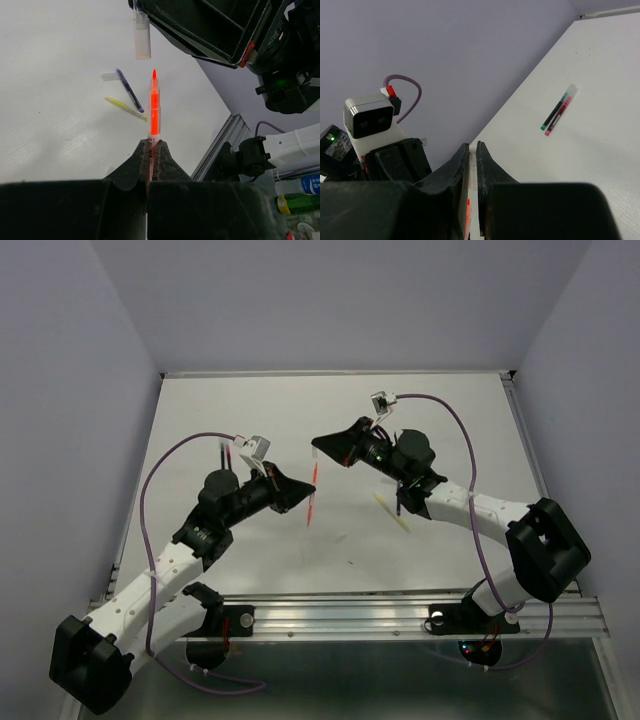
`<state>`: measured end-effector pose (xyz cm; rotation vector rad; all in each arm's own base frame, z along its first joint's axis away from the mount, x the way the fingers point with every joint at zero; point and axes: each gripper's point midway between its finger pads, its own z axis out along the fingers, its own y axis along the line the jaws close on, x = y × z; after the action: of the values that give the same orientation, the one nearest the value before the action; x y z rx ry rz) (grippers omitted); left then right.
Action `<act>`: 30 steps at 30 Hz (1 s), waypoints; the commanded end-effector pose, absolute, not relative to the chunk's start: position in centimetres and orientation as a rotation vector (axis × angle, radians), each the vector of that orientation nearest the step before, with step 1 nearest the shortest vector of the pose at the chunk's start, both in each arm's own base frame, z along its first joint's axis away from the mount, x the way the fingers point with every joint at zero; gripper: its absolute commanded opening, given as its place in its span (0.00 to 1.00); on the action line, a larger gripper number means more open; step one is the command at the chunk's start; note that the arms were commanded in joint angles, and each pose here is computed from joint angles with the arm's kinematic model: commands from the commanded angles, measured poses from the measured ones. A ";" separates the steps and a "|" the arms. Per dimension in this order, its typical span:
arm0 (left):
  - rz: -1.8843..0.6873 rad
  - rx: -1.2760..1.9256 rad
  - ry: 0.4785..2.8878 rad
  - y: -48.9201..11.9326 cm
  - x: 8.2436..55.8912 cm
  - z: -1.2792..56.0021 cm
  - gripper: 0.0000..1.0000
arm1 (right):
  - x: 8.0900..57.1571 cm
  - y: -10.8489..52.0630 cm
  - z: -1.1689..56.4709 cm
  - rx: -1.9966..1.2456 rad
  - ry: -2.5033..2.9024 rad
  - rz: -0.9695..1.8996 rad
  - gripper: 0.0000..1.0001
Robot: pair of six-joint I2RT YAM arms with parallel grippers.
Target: Insert the pens into the pen caps
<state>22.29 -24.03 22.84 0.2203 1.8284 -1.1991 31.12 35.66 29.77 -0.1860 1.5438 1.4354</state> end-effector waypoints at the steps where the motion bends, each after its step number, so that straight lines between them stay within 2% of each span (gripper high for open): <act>1: -1.194 0.256 1.718 -23.9 22.2 25.6 0.00 | 30.8 35.8 33.2 -0.209 1.447 1.452 0.01; 30: -1.213 0.229 1.740 -24.0 22.2 25.2 0.00 | 30.1 35.5 34.6 -0.231 1.423 1.458 0.01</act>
<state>22.30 -23.69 23.45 0.2012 1.8082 -1.1907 31.12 35.46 31.16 -0.1863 1.5201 1.4285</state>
